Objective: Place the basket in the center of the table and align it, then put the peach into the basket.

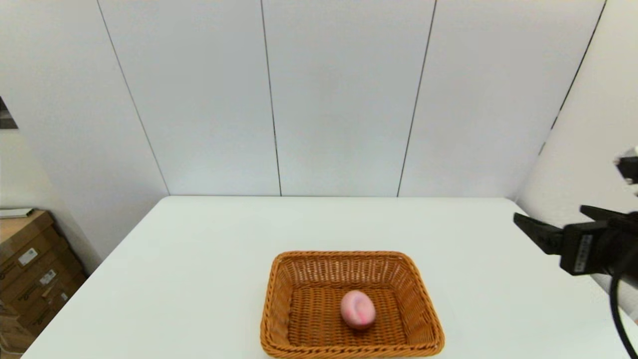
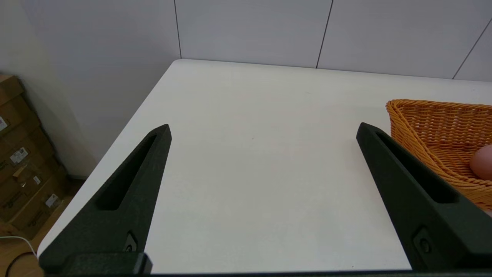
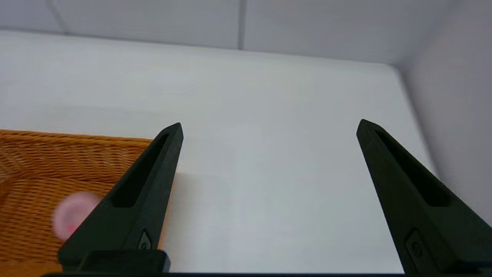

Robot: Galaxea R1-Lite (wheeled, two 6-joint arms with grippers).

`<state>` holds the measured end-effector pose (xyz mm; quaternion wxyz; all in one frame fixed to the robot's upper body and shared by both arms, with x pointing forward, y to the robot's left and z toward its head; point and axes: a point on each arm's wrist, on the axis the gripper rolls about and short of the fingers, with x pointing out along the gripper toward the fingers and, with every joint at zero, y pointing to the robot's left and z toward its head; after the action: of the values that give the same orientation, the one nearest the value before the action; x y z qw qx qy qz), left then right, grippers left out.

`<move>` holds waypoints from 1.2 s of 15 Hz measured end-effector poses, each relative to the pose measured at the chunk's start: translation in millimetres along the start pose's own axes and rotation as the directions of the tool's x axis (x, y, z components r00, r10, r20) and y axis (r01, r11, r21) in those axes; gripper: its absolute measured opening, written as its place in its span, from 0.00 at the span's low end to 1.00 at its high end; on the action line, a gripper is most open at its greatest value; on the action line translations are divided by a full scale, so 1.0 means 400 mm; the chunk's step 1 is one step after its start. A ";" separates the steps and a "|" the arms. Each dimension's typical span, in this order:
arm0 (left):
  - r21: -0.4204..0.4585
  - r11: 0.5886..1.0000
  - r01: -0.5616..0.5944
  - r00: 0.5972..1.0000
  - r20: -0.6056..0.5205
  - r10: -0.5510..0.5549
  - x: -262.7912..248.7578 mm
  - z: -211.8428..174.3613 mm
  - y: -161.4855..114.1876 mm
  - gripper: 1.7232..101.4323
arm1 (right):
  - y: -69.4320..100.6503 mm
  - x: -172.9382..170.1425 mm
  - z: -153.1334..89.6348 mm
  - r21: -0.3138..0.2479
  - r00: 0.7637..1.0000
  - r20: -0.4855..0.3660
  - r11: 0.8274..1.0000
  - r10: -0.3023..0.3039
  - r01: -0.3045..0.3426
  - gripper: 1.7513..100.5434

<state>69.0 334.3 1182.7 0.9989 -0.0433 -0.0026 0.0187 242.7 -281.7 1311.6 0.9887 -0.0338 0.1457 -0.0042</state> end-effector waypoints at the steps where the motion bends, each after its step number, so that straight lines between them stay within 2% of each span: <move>1: 0.000 1.000 0.000 1.000 0.000 0.000 0.000 0.000 0.000 0.96 | -0.028 -0.036 -0.017 0.005 0.999 0.021 1.000 -0.027 0.027 0.90; 4: 0.000 1.000 0.000 1.000 0.000 0.000 0.000 0.000 0.000 0.96 | -0.103 -0.146 -0.097 0.023 0.989 0.066 0.991 -0.135 0.134 0.93; 6: 0.000 1.000 0.000 1.000 0.000 0.000 0.000 0.000 0.000 0.96 | -0.128 -0.210 -0.155 0.031 0.979 0.088 0.983 -0.184 0.182 0.94; 10: 0.000 1.000 0.000 1.000 0.000 0.000 0.000 0.000 0.000 0.96 | -0.141 -0.288 -0.282 0.018 0.965 0.093 0.969 -0.246 0.245 0.95; 12: 0.000 1.000 0.000 1.000 0.000 0.000 0.000 0.000 0.000 0.96 | -0.140 -0.306 -0.321 -0.004 0.952 0.133 0.961 -0.274 0.277 0.96; 15: 0.000 1.000 0.000 1.000 0.000 0.000 0.000 0.000 0.000 0.96 | -0.134 -0.328 -0.358 0.002 0.945 0.223 0.969 -0.241 0.247 0.96; 18: 0.000 1.000 0.000 1.000 0.000 0.000 0.000 0.000 0.000 0.96 | -0.124 -0.334 -0.401 -0.025 0.951 0.287 0.992 -0.115 0.128 0.96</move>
<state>69.0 334.3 1182.7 0.9989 -0.0433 -0.0028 0.0187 68.5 -339.2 1200.3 0.9963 -0.0643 -0.0007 -0.0569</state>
